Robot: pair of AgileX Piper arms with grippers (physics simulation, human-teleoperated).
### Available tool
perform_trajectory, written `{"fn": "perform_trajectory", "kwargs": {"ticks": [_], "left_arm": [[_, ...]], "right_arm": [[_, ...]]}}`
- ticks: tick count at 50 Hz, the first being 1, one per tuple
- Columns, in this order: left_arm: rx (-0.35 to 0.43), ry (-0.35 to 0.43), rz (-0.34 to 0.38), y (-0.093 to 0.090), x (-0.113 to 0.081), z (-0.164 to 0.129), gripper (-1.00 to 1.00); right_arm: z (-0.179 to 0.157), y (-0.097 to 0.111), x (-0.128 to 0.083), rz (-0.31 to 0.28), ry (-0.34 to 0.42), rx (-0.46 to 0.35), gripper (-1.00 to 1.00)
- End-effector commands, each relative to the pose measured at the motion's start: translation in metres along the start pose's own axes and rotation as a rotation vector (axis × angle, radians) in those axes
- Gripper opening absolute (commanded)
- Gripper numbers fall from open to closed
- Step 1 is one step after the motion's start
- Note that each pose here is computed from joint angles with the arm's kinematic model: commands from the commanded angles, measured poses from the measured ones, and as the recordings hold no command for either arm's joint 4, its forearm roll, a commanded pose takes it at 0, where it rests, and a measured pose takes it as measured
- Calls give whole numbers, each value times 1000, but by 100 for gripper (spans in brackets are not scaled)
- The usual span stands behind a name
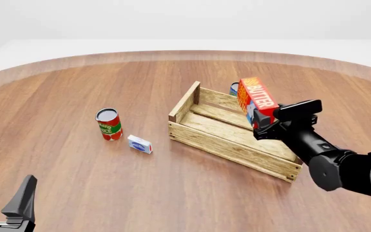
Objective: Pick up the butter and put it in the tray.
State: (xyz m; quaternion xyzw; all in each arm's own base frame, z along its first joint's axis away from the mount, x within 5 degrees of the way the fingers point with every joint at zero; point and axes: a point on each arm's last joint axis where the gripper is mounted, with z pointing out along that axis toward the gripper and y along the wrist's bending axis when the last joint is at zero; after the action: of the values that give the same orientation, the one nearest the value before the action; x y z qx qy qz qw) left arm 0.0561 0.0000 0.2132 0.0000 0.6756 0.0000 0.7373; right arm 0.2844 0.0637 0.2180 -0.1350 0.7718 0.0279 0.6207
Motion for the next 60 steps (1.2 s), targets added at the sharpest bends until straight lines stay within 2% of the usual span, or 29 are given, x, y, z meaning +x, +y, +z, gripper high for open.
{"fn": "perform_trajectory", "kwargs": {"ticks": [1, 34, 60], "left_arm": [[0, 0, 0, 0, 0, 0, 100], [0, 0, 0, 0, 0, 0, 100], [0, 0, 0, 0, 0, 0, 100]], "right_arm": [[7, 3, -3, 15, -23, -11, -100], [28, 10, 4, 21, -3, -30, -100], [43, 13, 18, 28, 24, -35, -100]]}}
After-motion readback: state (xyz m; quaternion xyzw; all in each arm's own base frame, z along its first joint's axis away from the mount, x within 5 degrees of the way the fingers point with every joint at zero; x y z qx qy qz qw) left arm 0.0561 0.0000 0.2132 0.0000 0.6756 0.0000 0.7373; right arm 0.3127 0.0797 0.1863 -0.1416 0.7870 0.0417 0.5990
